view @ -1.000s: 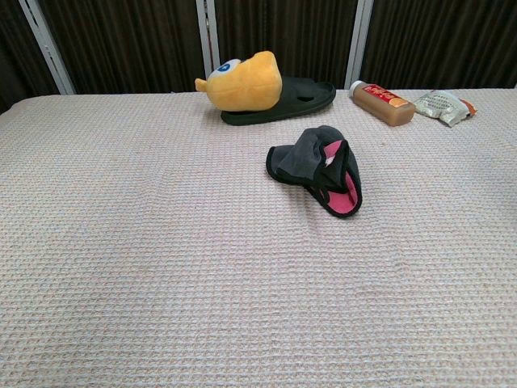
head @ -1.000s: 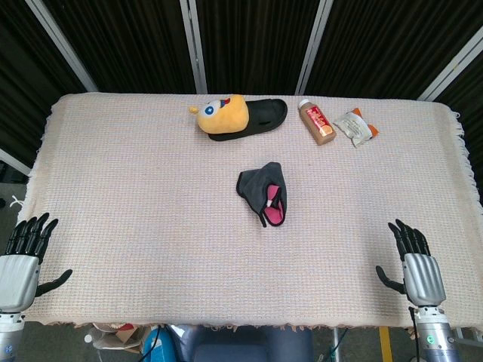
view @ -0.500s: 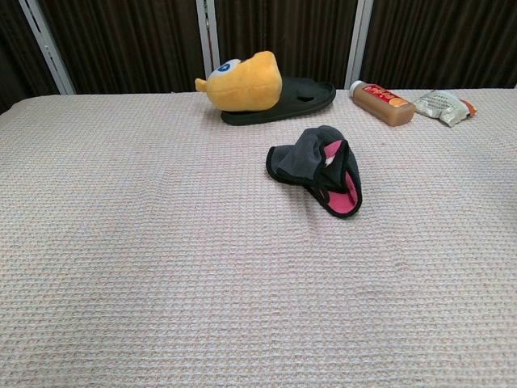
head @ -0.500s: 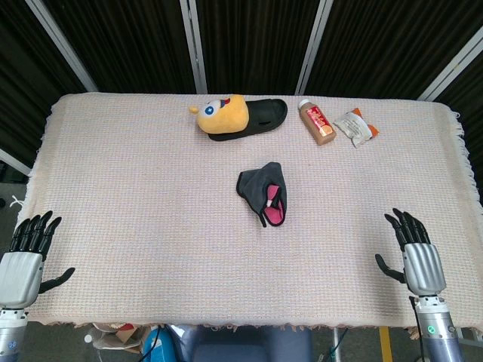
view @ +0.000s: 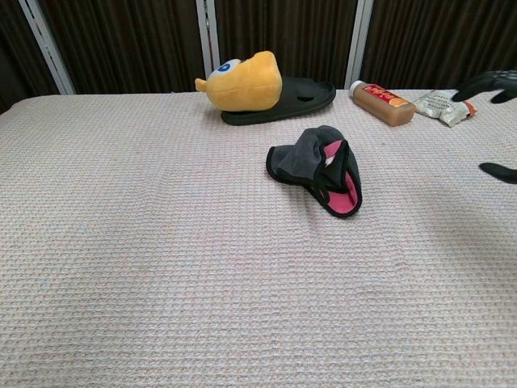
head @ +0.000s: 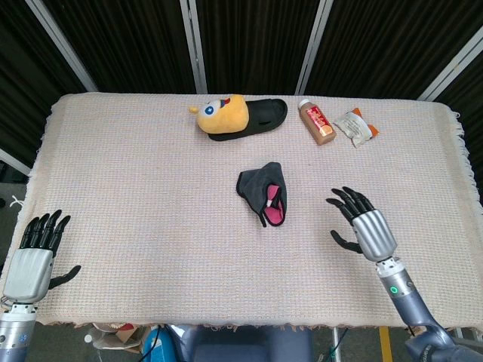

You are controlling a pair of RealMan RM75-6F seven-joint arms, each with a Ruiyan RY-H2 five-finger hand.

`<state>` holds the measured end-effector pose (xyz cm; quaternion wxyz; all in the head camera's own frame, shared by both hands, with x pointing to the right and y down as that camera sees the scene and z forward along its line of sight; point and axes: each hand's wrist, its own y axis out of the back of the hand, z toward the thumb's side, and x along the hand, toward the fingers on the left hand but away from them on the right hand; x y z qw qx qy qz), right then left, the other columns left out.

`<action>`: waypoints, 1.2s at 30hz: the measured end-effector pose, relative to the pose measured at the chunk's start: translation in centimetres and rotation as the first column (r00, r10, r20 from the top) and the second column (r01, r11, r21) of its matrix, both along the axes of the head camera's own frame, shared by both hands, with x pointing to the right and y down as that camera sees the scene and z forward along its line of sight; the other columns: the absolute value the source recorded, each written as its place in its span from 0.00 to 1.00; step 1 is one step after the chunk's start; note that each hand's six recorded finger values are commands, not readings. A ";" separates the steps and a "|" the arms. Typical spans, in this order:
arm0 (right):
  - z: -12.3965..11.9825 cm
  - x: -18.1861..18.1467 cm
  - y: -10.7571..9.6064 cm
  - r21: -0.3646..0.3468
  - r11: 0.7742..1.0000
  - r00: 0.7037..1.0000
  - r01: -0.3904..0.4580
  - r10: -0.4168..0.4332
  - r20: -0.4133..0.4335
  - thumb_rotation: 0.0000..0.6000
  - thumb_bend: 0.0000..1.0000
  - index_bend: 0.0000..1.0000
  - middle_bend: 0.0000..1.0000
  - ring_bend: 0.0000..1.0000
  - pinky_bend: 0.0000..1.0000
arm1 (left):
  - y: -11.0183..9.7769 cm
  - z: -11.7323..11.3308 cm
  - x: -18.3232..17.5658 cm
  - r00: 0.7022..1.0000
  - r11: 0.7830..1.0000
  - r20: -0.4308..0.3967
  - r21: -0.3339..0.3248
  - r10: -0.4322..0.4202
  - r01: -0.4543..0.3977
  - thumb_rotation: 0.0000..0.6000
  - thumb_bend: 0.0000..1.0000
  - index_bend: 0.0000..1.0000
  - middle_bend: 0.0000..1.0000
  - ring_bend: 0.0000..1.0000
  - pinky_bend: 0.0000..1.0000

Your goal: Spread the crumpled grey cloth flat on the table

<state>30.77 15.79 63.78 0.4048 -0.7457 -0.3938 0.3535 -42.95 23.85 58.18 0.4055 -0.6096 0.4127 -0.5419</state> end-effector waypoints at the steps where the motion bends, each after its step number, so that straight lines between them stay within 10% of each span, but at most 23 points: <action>1: 0.5 -1.0 -0.2 -0.003 1.000 1.000 0.019 -0.019 0.011 1.00 0.30 0.23 0.17 0.11 0.19 | 0.0 0.0 0.0 1.000 1.000 0.001 0.001 -0.001 0.001 1.00 0.00 0.00 0.00 0.00 0.00; 36: 9.2 -14.0 -1.9 -0.033 0.997 0.994 0.063 -0.060 0.095 1.00 0.24 0.23 0.17 0.11 0.19 | -0.5 0.4 -0.8 0.999 0.999 0.009 0.002 -0.032 0.032 1.00 0.00 0.00 0.00 0.00 0.00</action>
